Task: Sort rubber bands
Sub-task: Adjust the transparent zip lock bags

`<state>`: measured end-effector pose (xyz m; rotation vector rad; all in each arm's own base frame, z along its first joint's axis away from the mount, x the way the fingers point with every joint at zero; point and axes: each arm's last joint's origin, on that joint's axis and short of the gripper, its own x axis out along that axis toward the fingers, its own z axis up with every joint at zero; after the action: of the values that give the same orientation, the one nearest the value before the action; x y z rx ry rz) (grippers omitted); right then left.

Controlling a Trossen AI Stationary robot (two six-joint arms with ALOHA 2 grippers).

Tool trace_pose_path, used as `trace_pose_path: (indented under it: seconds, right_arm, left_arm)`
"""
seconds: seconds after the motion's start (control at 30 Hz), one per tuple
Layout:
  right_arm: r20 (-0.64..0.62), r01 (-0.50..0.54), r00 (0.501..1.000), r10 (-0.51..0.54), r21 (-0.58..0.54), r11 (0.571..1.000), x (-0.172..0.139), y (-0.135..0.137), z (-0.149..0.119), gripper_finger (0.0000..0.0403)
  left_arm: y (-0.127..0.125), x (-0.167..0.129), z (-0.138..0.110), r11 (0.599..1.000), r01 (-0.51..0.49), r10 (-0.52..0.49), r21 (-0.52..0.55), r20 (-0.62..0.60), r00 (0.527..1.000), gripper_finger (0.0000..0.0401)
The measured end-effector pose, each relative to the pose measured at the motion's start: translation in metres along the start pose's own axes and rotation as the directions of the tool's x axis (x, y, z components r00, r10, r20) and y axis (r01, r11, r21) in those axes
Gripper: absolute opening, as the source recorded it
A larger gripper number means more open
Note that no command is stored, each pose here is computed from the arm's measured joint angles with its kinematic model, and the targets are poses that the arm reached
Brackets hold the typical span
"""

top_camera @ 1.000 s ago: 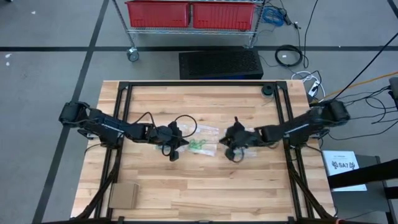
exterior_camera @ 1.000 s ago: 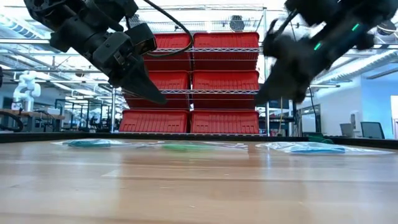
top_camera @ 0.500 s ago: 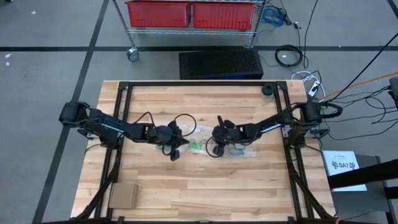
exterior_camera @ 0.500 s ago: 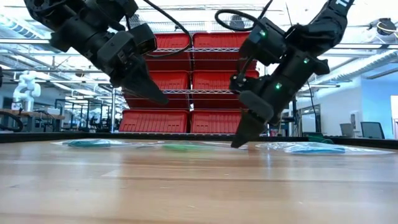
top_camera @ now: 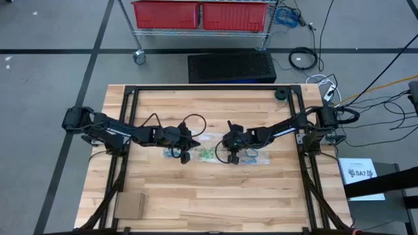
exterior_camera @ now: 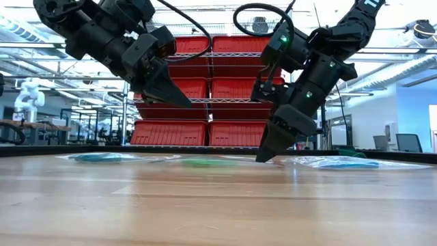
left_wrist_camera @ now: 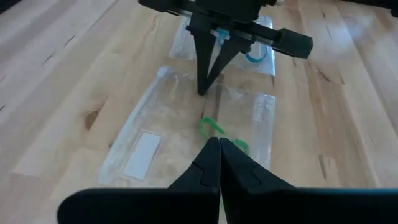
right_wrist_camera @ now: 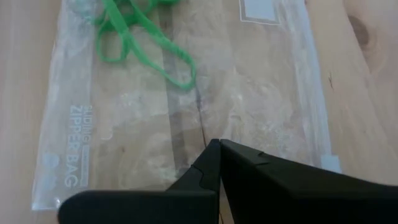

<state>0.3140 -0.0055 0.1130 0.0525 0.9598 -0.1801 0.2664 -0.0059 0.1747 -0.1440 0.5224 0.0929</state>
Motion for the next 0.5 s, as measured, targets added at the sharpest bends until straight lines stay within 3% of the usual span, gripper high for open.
trace_pose_path:
  seconds: [0.5]
  right_arm:
    - [0.029, -0.022, 0.999, 0.024, -0.091, 0.996, -0.016, -0.005, 0.006, 0.0]
  left_arm:
    - [0.008, 0.0, 0.004, 1.0, 0.015, -0.015, -0.009, 0.03, 0.999, 0.0]
